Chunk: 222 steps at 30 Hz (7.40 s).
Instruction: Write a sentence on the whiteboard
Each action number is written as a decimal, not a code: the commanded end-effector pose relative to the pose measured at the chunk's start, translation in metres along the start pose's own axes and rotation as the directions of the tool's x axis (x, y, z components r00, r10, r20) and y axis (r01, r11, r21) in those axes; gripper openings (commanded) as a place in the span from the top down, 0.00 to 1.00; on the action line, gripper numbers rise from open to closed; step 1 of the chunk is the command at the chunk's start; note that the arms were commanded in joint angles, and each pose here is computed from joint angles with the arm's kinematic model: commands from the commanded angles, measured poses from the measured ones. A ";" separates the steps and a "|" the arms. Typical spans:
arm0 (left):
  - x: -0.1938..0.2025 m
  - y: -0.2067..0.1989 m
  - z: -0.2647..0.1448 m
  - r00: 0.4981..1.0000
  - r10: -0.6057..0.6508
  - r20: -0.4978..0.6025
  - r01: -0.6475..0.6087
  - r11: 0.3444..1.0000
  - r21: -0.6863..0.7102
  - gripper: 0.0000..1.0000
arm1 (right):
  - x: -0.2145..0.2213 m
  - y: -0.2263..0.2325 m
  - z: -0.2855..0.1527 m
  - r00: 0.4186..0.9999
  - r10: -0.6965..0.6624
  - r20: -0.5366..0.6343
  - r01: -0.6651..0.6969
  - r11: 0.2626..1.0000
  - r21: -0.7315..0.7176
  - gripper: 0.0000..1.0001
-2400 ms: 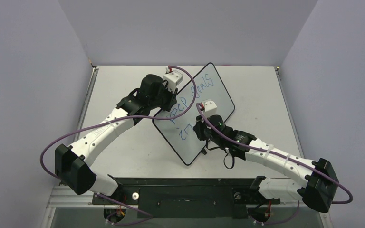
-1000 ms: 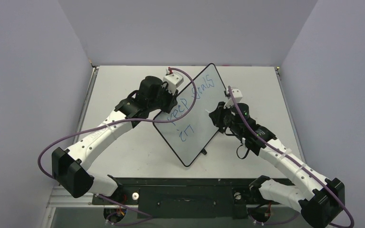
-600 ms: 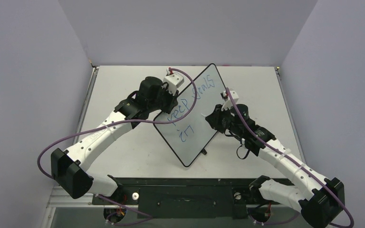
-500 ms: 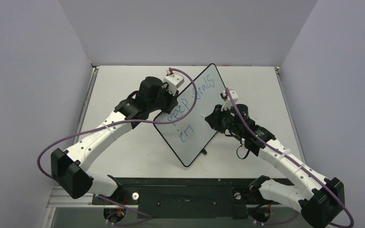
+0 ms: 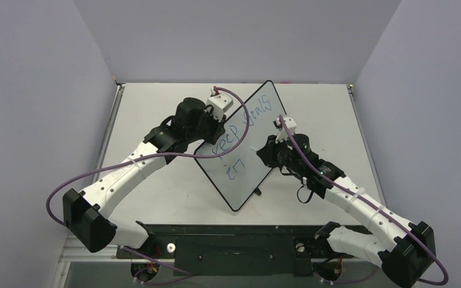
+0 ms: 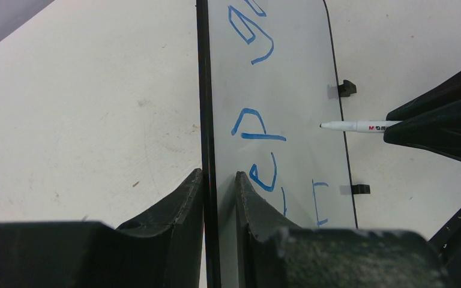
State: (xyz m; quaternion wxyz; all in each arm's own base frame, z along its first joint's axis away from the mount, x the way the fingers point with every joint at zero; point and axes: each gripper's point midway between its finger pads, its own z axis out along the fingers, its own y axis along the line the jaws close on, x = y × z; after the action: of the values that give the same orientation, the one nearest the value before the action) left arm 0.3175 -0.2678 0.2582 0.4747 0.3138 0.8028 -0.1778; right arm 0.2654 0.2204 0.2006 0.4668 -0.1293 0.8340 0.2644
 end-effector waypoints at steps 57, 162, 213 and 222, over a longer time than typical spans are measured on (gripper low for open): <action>0.040 -0.031 -0.007 0.990 0.061 -0.125 -0.047 0.993 0.111 1.00 | 0.041 0.011 0.027 0.993 -0.068 -0.096 0.070 0.997 0.023 1.00; 0.038 -0.031 -0.010 0.992 0.065 -0.111 -0.053 0.992 0.113 1.00 | 0.001 0.000 0.005 0.753 0.572 -0.325 -0.638 0.756 -0.148 1.00; 0.037 -0.032 -0.012 0.992 0.066 -0.108 -0.053 0.992 0.116 1.00 | 0.051 -0.034 0.019 0.686 0.641 -0.344 -0.688 0.726 -0.019 1.00; 0.037 -0.033 -0.012 0.992 0.066 -0.109 -0.052 0.991 0.120 1.00 | 0.019 -0.028 0.006 0.729 0.622 -0.287 -0.659 0.750 -0.048 1.00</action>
State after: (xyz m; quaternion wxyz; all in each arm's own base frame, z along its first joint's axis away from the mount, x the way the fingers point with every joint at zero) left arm 0.3064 -0.2662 0.2625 0.4817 0.3200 0.7967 -0.1757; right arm 0.2601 0.2021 0.1365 0.1735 0.1209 0.8718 0.4419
